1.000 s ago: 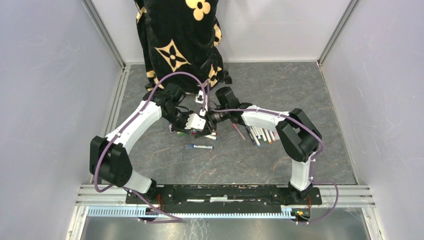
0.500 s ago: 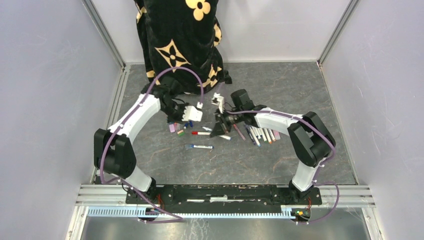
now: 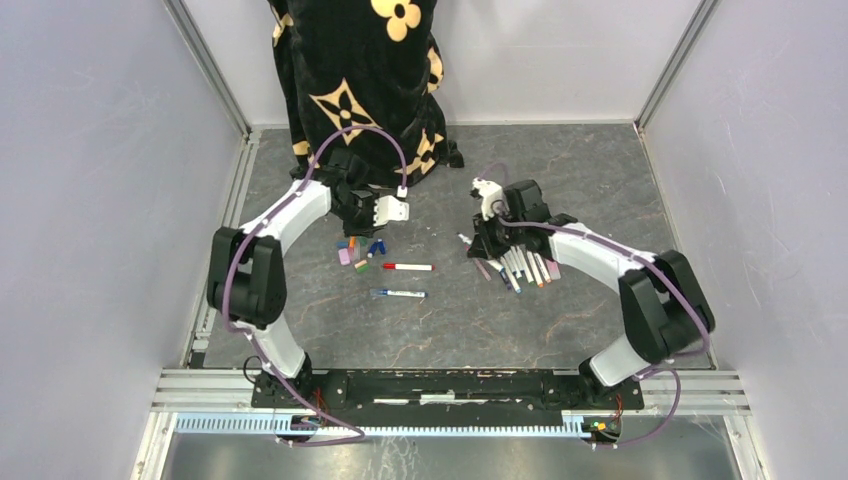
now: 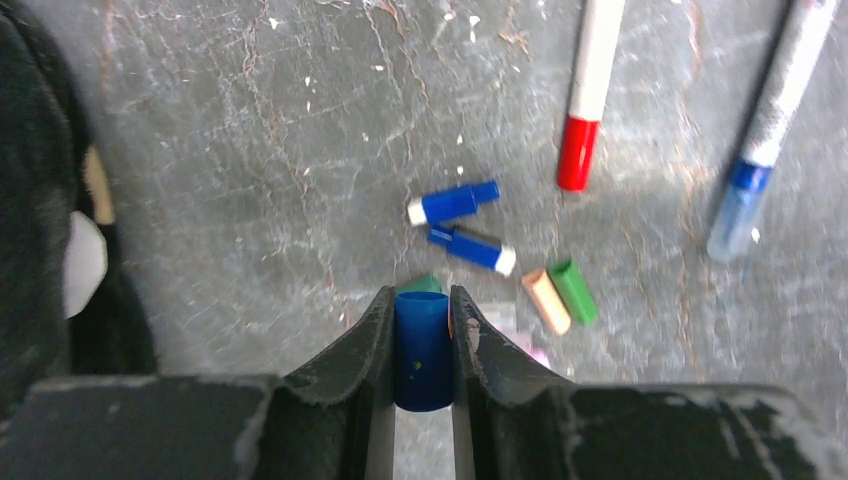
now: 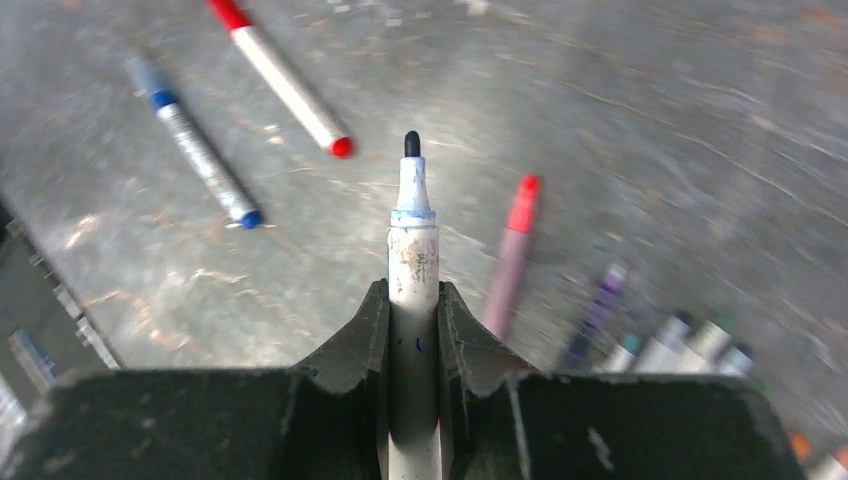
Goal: Open the pen caps
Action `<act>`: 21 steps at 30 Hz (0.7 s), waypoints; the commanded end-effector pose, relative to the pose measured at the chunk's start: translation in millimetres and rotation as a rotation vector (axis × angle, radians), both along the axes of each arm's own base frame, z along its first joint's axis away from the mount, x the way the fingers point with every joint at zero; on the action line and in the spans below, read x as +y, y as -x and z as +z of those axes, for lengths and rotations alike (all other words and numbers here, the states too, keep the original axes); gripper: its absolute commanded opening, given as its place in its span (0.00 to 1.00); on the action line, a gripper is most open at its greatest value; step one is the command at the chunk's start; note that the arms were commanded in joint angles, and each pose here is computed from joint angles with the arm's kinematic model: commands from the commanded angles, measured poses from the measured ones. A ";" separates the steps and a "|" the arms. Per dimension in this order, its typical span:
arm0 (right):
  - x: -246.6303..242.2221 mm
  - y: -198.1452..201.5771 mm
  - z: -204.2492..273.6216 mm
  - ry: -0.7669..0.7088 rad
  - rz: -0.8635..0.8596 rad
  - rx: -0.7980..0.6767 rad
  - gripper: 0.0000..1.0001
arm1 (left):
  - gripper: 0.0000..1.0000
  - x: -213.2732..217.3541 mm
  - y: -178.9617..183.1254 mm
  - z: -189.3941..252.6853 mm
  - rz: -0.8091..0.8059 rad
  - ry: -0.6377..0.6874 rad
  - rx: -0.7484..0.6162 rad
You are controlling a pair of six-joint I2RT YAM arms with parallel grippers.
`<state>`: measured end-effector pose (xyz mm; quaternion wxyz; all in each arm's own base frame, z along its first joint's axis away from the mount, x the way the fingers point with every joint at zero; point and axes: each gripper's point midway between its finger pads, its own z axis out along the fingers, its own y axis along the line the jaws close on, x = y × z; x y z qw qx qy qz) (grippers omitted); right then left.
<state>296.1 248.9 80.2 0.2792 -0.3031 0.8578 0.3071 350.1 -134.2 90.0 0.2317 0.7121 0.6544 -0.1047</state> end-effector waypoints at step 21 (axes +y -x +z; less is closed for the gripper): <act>-117.3 -35.7 -36.0 0.266 -0.607 -0.234 0.31 | 0.44 -34.7 -30.4 -28.9 0.247 0.092 0.085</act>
